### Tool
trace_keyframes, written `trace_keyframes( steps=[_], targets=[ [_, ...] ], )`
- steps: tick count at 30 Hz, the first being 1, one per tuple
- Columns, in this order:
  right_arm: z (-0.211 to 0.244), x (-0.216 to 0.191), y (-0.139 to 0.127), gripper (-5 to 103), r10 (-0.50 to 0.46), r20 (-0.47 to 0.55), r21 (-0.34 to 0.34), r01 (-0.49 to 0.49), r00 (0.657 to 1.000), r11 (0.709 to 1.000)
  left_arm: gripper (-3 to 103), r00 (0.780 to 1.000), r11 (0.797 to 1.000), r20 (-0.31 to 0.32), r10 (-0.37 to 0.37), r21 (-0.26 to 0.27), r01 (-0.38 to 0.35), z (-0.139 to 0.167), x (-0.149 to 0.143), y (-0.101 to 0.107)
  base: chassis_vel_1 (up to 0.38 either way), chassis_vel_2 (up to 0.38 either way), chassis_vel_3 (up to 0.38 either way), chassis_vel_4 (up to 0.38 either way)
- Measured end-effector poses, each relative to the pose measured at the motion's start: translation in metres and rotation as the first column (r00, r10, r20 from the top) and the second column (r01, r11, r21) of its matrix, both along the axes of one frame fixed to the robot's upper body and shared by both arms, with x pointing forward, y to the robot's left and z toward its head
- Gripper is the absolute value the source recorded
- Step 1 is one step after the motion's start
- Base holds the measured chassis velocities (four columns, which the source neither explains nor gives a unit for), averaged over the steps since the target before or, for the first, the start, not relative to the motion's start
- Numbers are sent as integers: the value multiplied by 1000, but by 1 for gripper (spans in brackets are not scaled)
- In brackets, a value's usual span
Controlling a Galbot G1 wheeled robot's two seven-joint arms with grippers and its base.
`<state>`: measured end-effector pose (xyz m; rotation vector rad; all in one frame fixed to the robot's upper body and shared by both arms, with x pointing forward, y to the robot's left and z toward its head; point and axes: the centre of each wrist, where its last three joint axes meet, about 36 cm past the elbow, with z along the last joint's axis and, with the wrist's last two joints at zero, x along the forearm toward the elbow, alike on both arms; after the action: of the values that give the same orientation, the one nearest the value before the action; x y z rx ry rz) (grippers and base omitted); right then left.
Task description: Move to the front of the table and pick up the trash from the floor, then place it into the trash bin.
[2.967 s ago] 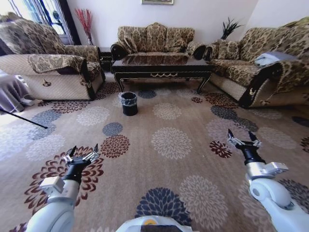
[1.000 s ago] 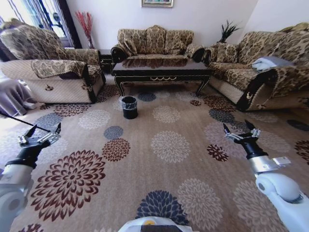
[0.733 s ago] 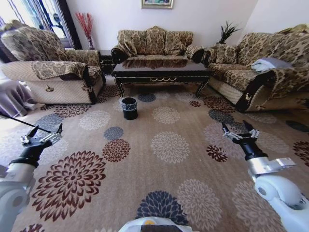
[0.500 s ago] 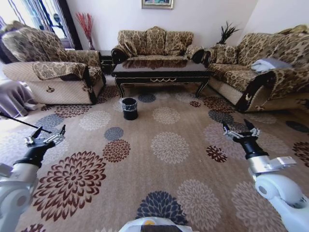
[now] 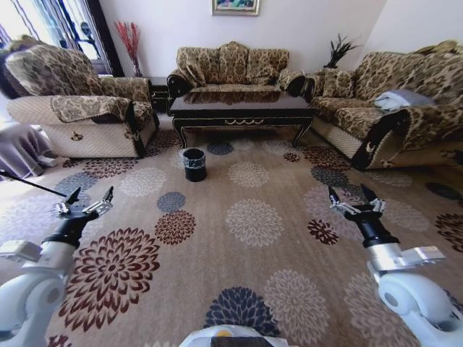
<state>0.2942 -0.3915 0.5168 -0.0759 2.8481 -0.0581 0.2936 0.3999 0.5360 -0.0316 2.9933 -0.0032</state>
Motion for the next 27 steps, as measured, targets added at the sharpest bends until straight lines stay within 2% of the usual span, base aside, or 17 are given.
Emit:
trace_keyframes(
  steps=[15,27],
  targets=[
    [-8,-1,0,100,-11,-12,-1,11,1000,1000,100,999,999,-15,-35,-12,35,-16,-9,-33,0,0,0,0],
    [-9,-2,0,100,-12,-15,-2,12,1000,1000,100,999,999,-14,-40,-24,39,-16,-15,-39,0,0,0,0]
  ],
)
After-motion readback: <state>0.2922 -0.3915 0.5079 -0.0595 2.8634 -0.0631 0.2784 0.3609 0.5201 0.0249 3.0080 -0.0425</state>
